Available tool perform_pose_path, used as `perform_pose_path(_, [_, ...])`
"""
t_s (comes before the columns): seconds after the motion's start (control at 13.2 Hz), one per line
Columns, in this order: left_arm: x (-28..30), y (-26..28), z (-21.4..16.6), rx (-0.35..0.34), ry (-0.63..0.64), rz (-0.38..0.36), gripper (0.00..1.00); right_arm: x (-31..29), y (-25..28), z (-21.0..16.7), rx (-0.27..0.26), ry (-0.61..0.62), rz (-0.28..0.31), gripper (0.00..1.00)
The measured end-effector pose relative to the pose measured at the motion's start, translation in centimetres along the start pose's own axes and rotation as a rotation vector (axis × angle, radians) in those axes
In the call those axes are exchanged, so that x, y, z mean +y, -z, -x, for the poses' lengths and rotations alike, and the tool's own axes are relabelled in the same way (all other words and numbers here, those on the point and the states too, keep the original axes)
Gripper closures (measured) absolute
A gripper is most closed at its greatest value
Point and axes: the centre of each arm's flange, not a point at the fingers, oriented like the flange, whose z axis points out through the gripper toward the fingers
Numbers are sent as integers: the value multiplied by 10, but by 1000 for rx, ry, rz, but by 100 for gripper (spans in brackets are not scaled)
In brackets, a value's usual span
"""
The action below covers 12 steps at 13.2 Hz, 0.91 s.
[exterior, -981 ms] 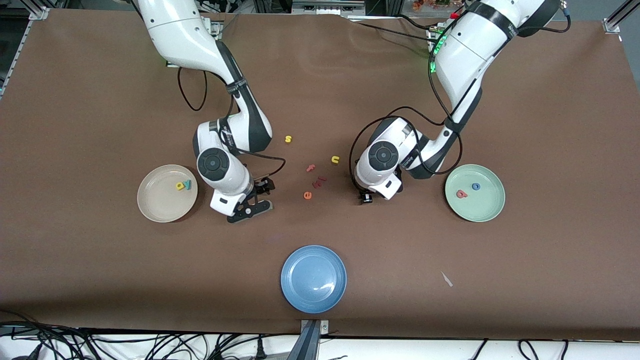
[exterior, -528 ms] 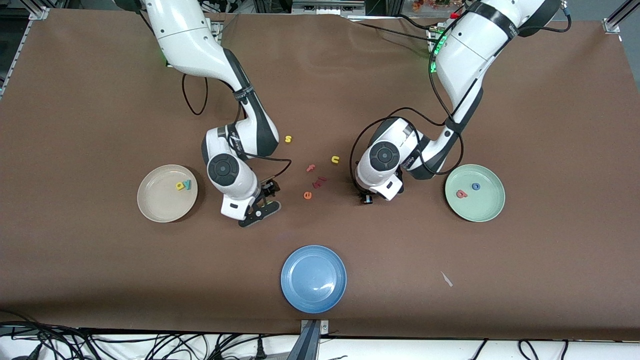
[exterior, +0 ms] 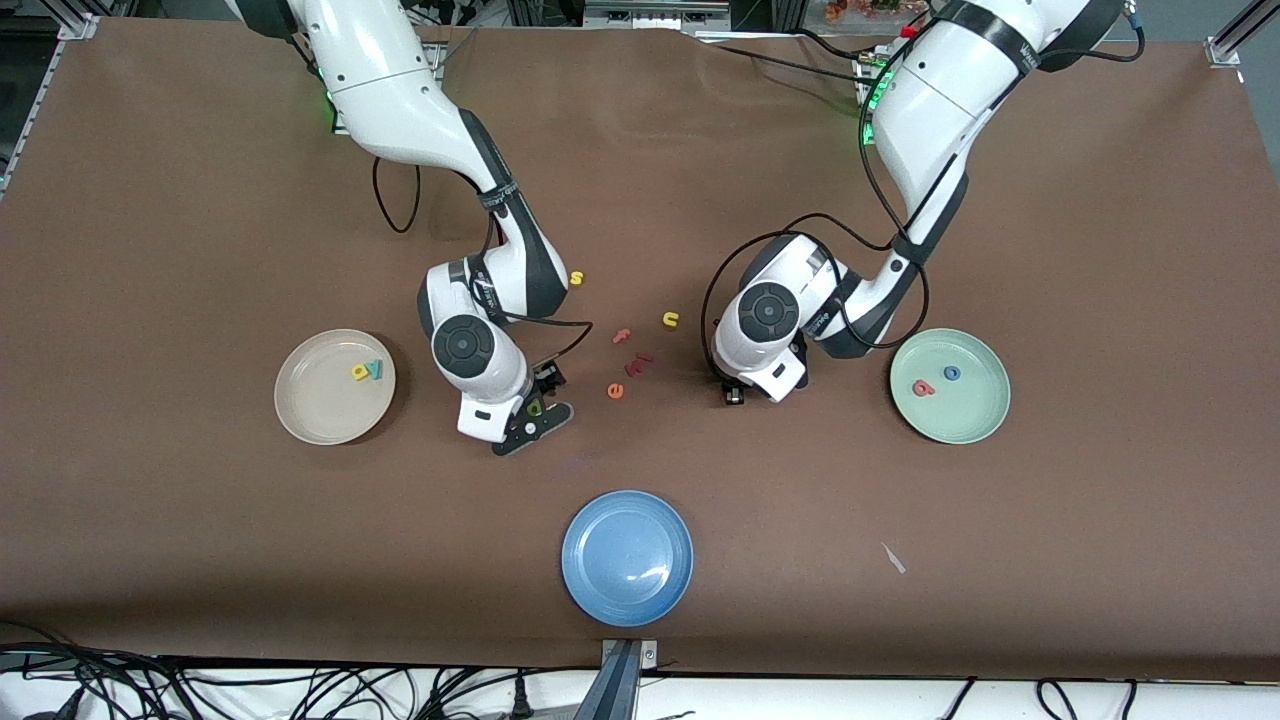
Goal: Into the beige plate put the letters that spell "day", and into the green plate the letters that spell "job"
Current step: 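Place the l in the green plate while the right gripper grasps the green b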
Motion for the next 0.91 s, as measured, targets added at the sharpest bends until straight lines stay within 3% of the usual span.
perform_pose_path(0.45, [40,62,-54,17,-164,32,92,-3,3,-5,12,8,0,32])
perform_pose_path(0.75, [64,124,-141,66,-405,-32,92,-3,2,-6,12,9,1,39])
perform_pose_path(0.83, [68,130,-169,72,-488,-75,92,-3,2,-6,12,9,1,39])
perform_pose_path(0.91, [70,131,-199,69,-578,-132,92,-2,3,-6,14,9,2,46])
